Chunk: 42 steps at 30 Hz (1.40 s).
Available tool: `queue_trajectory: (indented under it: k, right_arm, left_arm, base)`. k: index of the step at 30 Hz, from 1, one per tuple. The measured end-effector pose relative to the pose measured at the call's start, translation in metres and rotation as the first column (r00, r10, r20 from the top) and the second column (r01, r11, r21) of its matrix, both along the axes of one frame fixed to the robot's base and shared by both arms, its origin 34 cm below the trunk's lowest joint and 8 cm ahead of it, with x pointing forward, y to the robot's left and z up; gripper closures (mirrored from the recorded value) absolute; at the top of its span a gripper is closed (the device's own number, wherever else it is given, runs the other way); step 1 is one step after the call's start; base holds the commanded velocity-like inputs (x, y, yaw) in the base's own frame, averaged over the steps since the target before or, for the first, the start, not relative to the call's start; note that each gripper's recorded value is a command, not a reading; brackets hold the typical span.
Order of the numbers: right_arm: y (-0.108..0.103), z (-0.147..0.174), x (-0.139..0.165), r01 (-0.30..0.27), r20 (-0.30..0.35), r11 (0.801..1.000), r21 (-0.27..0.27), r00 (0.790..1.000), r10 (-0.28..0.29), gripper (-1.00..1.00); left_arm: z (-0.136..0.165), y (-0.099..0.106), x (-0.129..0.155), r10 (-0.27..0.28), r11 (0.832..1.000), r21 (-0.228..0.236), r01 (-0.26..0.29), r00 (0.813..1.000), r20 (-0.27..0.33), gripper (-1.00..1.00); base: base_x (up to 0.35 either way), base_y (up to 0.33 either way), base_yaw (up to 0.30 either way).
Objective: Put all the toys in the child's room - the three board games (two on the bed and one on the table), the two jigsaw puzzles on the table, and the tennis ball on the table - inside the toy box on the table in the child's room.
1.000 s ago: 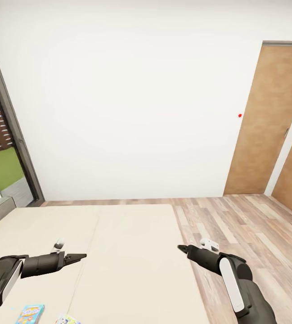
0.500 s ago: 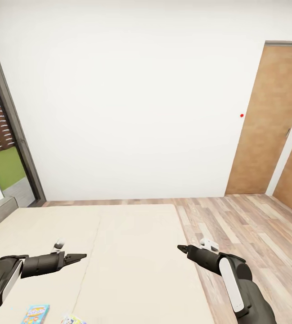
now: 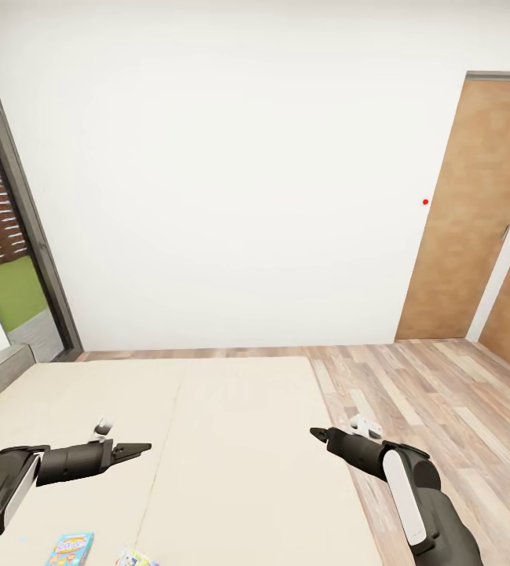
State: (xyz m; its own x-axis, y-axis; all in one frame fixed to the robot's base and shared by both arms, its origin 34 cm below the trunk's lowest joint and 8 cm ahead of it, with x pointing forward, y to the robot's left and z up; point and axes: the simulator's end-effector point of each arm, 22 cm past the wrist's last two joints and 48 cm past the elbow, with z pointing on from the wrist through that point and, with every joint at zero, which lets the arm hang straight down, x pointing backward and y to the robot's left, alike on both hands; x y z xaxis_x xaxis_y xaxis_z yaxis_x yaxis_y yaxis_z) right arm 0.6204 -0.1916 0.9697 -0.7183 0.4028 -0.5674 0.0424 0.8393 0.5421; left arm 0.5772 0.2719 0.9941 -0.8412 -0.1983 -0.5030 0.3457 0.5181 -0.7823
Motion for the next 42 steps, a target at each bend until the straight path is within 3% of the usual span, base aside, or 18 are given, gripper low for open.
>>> queue_trajectory:
  k: [42]
  right_arm:
    - [0.0009,0.0002,0.0000,0.000,0.000,1.000,0.007,1.000,0.000,-1.00]
  left_arm:
    - [0.0001,0.0001,0.0000,0.000,1.000,0.000,0.000,1.000,0.000,-1.00]
  base:
    - [0.000,0.064,0.028]
